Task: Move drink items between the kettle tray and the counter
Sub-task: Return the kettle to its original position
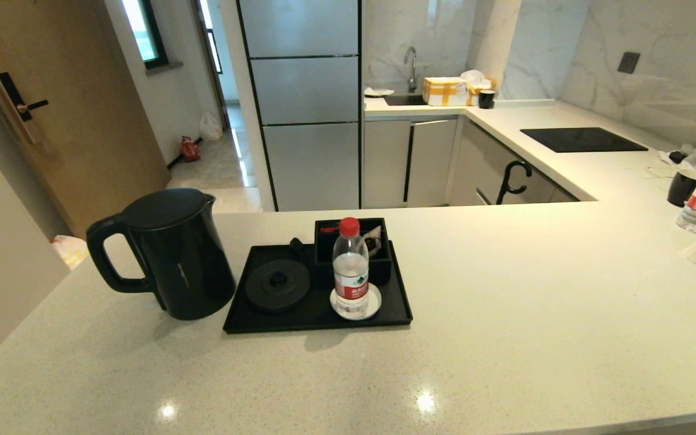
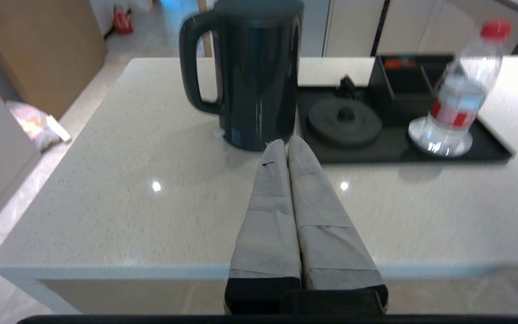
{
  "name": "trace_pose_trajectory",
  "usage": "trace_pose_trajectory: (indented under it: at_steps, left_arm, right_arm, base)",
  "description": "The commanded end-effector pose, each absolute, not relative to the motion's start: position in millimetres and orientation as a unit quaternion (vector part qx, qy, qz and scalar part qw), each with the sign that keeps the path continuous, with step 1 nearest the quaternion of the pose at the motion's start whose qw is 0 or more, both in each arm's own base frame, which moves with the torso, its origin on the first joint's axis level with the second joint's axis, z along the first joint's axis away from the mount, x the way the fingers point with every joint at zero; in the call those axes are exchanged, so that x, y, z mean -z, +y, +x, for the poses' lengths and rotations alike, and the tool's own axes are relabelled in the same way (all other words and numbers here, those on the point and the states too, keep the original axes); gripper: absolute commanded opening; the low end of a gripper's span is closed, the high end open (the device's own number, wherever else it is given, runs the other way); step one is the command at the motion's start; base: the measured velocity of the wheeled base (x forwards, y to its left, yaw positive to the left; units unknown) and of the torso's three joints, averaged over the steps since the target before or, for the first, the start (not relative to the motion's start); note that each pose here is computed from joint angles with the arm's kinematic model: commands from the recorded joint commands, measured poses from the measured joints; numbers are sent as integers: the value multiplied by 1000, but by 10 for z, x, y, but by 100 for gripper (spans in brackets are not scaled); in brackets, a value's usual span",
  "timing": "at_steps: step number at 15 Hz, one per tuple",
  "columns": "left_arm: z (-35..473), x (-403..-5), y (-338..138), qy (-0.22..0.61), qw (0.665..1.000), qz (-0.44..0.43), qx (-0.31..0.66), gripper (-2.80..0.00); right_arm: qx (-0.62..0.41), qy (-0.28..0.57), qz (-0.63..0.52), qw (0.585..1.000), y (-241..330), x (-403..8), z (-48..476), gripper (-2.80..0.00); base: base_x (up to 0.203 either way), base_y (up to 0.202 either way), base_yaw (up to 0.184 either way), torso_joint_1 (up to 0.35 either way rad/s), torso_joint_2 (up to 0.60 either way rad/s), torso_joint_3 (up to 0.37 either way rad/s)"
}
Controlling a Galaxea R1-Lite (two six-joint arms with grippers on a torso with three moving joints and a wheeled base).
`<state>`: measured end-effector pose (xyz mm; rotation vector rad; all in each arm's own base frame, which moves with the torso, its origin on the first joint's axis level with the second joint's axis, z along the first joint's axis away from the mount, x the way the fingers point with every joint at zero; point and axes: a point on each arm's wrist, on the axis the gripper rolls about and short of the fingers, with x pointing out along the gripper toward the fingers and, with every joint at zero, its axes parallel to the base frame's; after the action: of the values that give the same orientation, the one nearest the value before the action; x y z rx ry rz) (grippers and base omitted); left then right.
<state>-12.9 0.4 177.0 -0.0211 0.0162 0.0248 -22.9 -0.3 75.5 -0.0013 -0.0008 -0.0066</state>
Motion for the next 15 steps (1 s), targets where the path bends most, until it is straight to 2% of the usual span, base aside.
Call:
trace_pose_trajectory:
  at_steps: [1,4,8,12,15]
  left_arm:
    - [192,-2059,8,60,998,-19,-20,-280]
    - [694,-2059,53,157,982,-6,-108,-280]
    - [1385,-1909,187,232,951,-5,-204,-280]
    - [2033,-1608,444,255,923,-17,-288,-280]
    - [2196,-1551,578,229,916,-28,-328,-280]
  right_arm:
    - [3,1,-1,1000,-3,-755,-227,-280]
    - [3,1,-1,1000,-3,-755,-227,-280]
    - [3,1,-1,1000,-3,-755,-227,-280]
    - [3,1,-1,1000,-3,-755,-227,-280]
    - [3,1,-1,1000,-3,-755,-227,-280]
  base:
    - [0,0,0,0,0,0]
    - [0,0,0,0,0,0]
    - [0,0,0,0,0,0]
    - [0,0,0,0,0,0]
    - [0,0,0,0,0,0]
